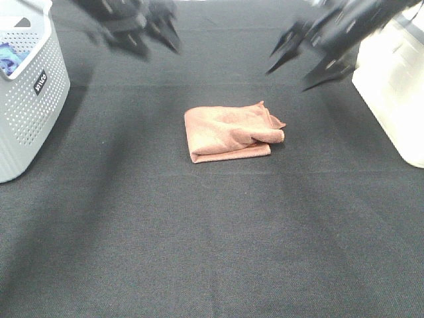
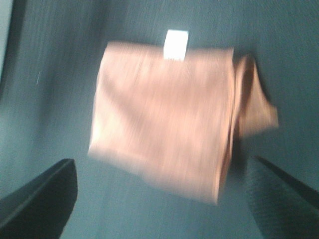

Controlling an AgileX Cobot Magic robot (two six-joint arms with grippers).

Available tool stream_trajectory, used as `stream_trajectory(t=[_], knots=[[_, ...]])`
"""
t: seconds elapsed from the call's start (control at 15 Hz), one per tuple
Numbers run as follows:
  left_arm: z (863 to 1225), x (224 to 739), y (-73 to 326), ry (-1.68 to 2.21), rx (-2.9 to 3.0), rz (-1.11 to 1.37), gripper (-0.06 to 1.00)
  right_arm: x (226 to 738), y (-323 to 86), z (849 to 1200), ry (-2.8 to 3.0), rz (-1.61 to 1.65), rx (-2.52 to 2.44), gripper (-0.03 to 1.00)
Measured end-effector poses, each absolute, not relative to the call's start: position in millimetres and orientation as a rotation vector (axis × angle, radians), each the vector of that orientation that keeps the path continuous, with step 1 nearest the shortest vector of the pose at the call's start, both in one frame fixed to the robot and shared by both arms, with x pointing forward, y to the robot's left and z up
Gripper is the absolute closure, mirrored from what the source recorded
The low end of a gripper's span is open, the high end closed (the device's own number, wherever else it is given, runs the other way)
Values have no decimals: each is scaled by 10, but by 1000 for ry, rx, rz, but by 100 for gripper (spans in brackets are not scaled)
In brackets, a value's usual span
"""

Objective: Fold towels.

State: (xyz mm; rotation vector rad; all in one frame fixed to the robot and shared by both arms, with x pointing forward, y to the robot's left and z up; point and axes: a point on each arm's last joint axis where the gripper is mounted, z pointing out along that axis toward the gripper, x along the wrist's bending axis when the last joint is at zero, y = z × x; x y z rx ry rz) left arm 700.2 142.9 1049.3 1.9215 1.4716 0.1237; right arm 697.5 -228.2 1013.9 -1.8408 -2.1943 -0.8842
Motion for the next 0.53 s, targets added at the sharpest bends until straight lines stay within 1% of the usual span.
stream_trajectory(t=[0.07, 0.2, 0.27, 0.4, 0.53], knots=[[10493, 7002, 1429, 1472, 1921, 124, 30, 6975, -2282, 10139, -2194, -884, -1841, 11], [10820, 6806, 1522, 1440, 2008, 180, 30, 6819, -2322, 10425, -2228, -831, -1856, 11], [11034, 6647, 1609, 1462, 2057, 215, 30, 6725, -2366, 10633, -2268, -824, -1897, 11], [11307, 6430, 1736, 1513, 2097, 273, 30, 6587, -2436, 10912, -2328, -828, -1969, 11], [11574, 6235, 1865, 1547, 2103, 373, 30, 6326, -2500, 11199, -2404, -839, -2004, 11]])
